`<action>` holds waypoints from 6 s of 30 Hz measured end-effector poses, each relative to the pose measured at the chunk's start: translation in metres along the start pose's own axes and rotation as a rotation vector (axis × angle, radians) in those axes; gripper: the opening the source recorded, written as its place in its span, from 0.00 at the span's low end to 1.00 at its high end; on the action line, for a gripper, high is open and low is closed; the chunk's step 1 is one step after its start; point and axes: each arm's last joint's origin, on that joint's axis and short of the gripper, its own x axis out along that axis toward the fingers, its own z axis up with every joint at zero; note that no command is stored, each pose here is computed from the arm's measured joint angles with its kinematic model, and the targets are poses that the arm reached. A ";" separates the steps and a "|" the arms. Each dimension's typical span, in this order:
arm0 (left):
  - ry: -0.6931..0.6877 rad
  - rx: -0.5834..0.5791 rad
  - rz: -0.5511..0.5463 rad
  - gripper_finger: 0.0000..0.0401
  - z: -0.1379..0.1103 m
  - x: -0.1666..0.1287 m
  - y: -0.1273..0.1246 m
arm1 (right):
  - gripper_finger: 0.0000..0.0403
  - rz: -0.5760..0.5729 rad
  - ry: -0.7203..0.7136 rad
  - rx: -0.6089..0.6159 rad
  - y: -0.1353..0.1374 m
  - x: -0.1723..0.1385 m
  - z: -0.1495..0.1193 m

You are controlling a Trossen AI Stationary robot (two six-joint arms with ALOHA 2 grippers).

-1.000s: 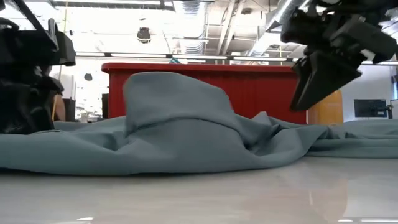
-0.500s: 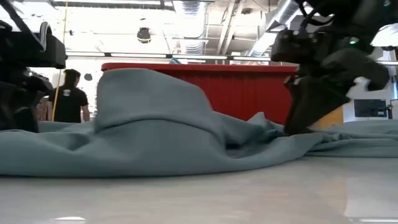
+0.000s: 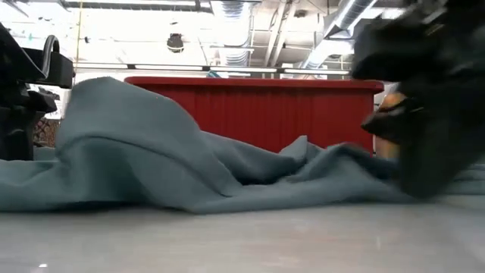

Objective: Fold Laundry from Bin
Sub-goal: Fold the light blue pants

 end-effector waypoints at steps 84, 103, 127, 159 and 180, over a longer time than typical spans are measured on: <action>0.124 -0.055 -0.005 0.40 -0.030 -0.012 -0.006 | 0.04 -0.697 0.420 0.232 -0.078 -0.081 -0.051; 0.125 -0.095 -0.001 0.40 -0.031 -0.012 -0.006 | 0.09 -1.003 -0.163 0.226 -0.140 -0.125 0.071; 0.083 -0.055 -0.005 0.40 -0.033 -0.013 -0.008 | 0.42 -0.937 0.293 0.709 -0.120 -0.132 0.001; 0.010 -0.063 -0.025 0.40 -0.043 -0.017 -0.014 | 0.24 -0.697 0.394 0.915 -0.149 -0.059 -0.069; 0.043 -0.080 -0.004 0.40 -0.045 -0.018 -0.012 | 0.04 -0.588 0.365 0.640 -0.063 -0.185 0.013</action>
